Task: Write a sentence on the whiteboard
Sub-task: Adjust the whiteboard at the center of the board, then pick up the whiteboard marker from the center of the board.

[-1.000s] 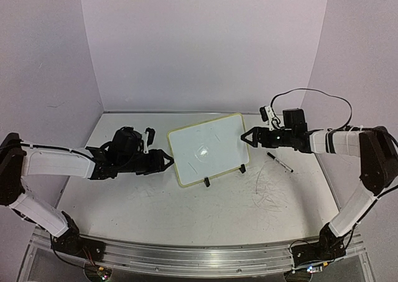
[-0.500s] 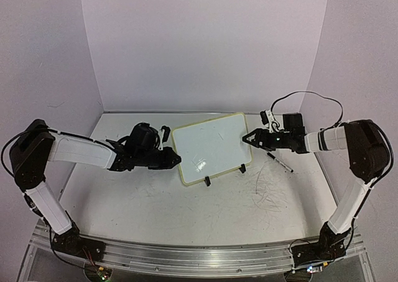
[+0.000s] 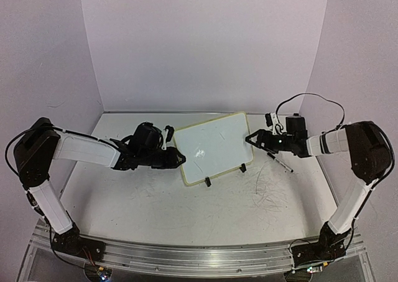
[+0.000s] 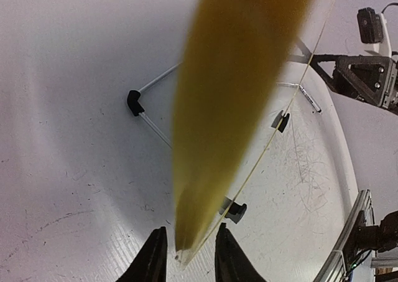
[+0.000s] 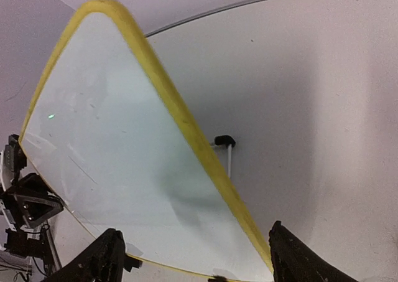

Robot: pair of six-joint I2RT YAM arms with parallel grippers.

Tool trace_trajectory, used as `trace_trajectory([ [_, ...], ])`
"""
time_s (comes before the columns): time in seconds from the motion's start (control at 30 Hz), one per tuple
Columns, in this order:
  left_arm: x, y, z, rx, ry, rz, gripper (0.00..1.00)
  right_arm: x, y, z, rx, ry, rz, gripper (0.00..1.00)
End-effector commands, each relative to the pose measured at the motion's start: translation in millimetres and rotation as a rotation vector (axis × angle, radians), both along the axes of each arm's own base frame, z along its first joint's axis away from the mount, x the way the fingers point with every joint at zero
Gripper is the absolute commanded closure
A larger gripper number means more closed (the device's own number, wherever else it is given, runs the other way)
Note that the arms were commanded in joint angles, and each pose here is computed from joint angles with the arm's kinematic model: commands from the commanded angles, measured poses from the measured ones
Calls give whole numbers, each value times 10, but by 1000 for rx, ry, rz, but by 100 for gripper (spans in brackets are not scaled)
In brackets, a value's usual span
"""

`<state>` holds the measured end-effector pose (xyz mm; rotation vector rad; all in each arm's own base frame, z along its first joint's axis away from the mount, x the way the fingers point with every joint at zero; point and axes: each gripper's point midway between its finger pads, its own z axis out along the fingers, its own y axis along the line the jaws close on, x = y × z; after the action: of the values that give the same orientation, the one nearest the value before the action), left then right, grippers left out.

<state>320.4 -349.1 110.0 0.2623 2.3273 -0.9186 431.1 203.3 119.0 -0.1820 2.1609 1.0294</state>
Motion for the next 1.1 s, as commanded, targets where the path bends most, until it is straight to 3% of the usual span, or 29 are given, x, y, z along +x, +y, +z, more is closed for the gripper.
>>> trace_trajectory([
  [0.0, 72, -80, 274, -54, -67, -4, 67, 66, -497, 239, -79, -50, -203, 8],
  [0.03, 72, -62, 287, -50, -72, 1, 60, 85, -691, 280, -141, -60, -280, 2],
  [0.13, 44, 71, 346, -24, -90, 31, 48, 16, -1238, 222, -396, -61, -461, 2],
  [0.23, -19, 218, 385, -5, -109, 55, 31, -51, -1648, -71, -677, 52, -530, 2],
  [0.3, -59, 303, 396, 13, -110, 69, 14, -87, -1656, -393, -740, 163, -475, 2],
  [0.37, -95, 357, 443, 18, -112, 75, 9, -36, -1579, -512, -737, 196, -422, 3],
  [0.53, -215, 496, 684, -17, -134, 92, 5, 17, -1505, -763, -724, 271, -318, 17],
  [0.73, -325, 608, 921, -77, -156, 111, 4, -63, -1565, -1072, -782, 360, -287, 25],
  [0.87, -352, 635, 1000, -89, -167, 112, 4, -74, -1511, -1118, -759, 370, -265, 41],
  [1.07, -340, 643, 1150, -105, -199, 116, 3, -132, -1556, -1071, -764, 348, -303, 74],
])
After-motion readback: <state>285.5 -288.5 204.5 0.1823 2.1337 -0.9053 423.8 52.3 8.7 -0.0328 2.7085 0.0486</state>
